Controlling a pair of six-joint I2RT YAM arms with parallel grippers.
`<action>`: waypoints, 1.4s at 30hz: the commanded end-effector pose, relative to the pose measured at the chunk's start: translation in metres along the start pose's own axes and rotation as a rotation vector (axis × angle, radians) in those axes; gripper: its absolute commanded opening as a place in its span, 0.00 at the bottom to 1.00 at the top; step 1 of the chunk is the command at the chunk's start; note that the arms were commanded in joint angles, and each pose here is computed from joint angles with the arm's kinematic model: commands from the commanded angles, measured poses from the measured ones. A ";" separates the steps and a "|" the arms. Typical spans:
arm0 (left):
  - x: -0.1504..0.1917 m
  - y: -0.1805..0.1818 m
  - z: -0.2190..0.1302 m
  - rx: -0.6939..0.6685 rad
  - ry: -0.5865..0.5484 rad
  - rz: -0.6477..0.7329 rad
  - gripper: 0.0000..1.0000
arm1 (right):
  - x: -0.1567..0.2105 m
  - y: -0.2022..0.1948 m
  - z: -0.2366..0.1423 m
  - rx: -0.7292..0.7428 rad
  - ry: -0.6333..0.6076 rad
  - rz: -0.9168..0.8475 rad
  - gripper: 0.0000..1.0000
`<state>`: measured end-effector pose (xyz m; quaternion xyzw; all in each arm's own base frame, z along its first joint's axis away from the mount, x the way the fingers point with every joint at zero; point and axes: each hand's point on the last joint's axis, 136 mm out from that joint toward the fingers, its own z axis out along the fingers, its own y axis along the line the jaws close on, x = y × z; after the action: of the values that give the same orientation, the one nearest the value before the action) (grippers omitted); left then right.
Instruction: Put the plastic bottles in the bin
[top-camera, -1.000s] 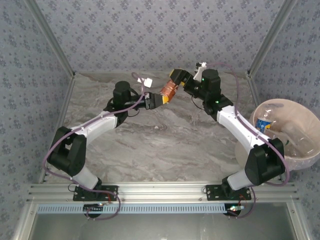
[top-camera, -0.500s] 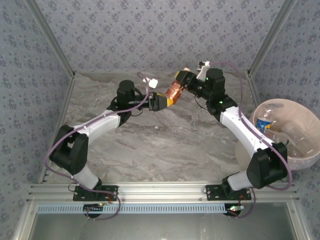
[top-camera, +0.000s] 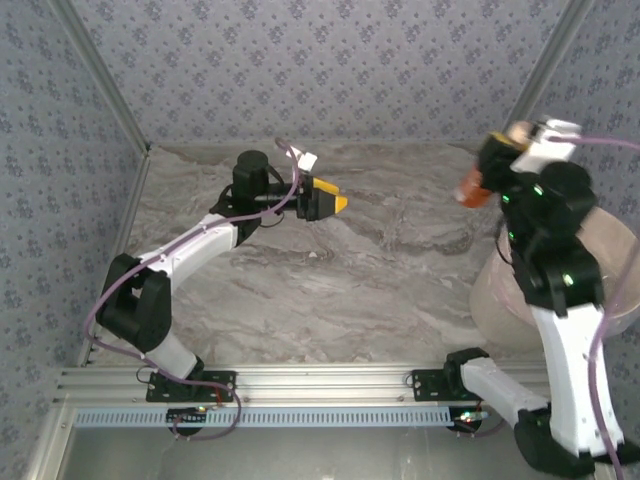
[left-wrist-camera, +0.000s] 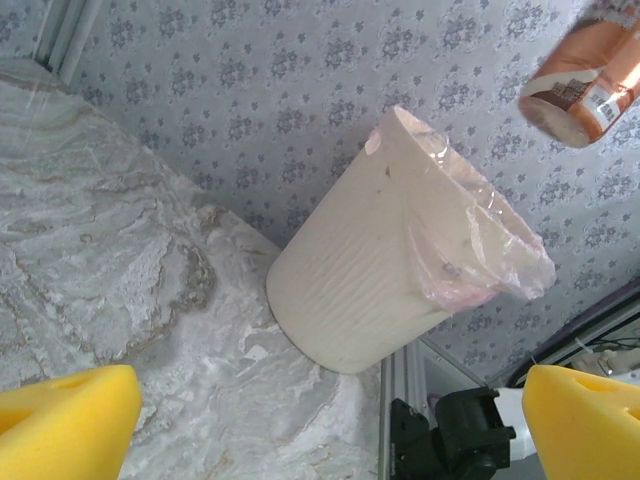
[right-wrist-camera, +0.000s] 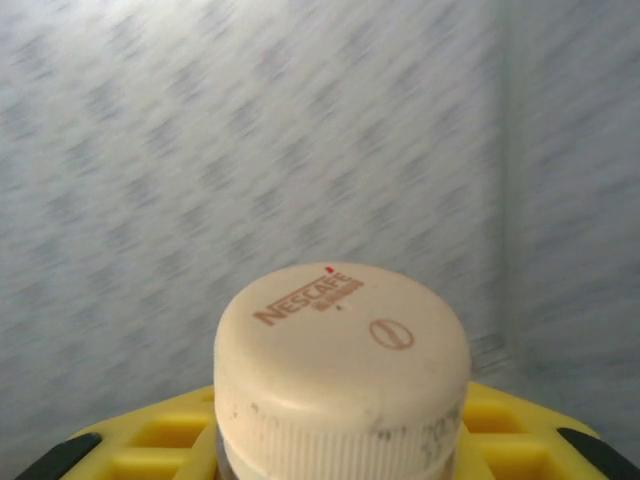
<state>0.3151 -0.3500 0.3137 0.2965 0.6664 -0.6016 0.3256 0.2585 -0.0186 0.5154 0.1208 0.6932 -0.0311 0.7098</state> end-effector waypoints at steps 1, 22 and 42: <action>-0.009 -0.003 0.007 0.031 0.005 0.015 0.98 | 0.004 -0.087 -0.025 0.479 0.054 -0.334 0.31; -0.032 0.018 0.042 0.038 -0.016 -0.139 0.98 | 0.055 -0.183 0.027 0.587 0.060 -0.564 0.33; -0.031 0.019 0.054 0.049 -0.003 -0.141 0.98 | 0.120 -0.194 0.051 0.401 0.059 -0.542 0.61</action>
<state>0.3588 -0.3991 0.3057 0.2336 0.6896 -0.6346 0.2591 0.2787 -0.2036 0.3723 0.0594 0.7071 -0.3490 0.6122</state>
